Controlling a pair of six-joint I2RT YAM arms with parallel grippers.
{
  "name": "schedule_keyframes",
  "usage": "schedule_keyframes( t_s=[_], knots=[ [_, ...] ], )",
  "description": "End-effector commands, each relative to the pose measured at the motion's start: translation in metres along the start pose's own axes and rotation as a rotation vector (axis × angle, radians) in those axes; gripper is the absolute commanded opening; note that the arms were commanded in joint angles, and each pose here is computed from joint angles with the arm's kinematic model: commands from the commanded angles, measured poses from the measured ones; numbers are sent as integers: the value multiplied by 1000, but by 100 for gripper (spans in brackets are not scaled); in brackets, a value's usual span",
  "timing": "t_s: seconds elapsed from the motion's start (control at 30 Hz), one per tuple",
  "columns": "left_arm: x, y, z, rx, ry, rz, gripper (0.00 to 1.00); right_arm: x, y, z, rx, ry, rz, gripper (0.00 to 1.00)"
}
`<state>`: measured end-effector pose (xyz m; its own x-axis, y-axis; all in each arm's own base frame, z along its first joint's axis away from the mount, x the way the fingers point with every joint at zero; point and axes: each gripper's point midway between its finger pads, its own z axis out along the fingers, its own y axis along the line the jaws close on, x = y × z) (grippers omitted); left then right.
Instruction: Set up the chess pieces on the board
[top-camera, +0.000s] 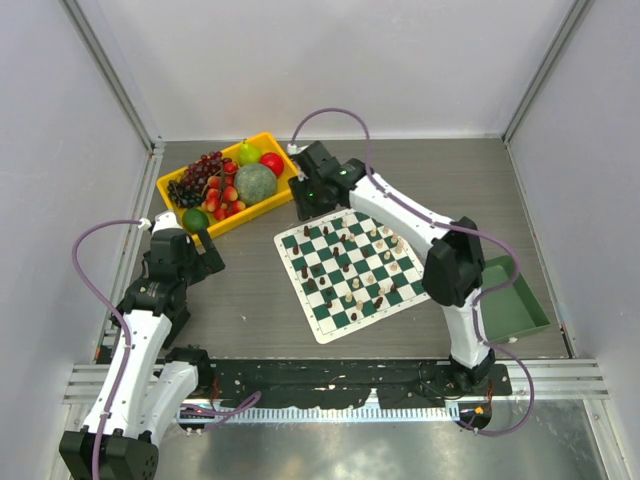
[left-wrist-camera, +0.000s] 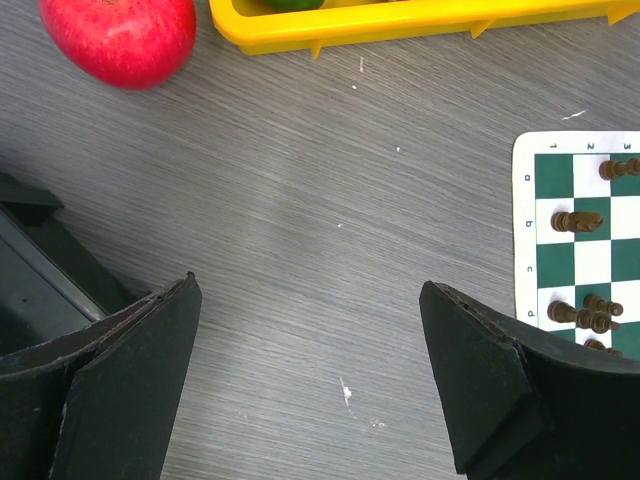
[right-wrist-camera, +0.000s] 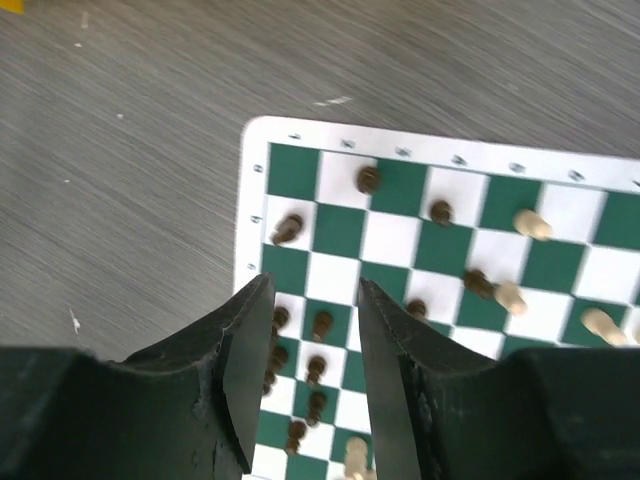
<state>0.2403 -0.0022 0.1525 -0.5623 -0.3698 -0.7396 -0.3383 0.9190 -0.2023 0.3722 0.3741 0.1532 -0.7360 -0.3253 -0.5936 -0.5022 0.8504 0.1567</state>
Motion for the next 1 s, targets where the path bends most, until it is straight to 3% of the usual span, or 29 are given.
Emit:
schedule_keyframes(
  t_s=[0.0,0.37,0.97],
  knots=[
    [-5,0,0,1,-13,6,99,-12,-45,-37,67,-88,67,46],
    [-6,-6,1,26,-8,-7,99,31,-115,-27,133,-19,185,42],
    [-7,-1,-2,3,-13,6,99,19,-127,15,113,24,194,38]
  ],
)
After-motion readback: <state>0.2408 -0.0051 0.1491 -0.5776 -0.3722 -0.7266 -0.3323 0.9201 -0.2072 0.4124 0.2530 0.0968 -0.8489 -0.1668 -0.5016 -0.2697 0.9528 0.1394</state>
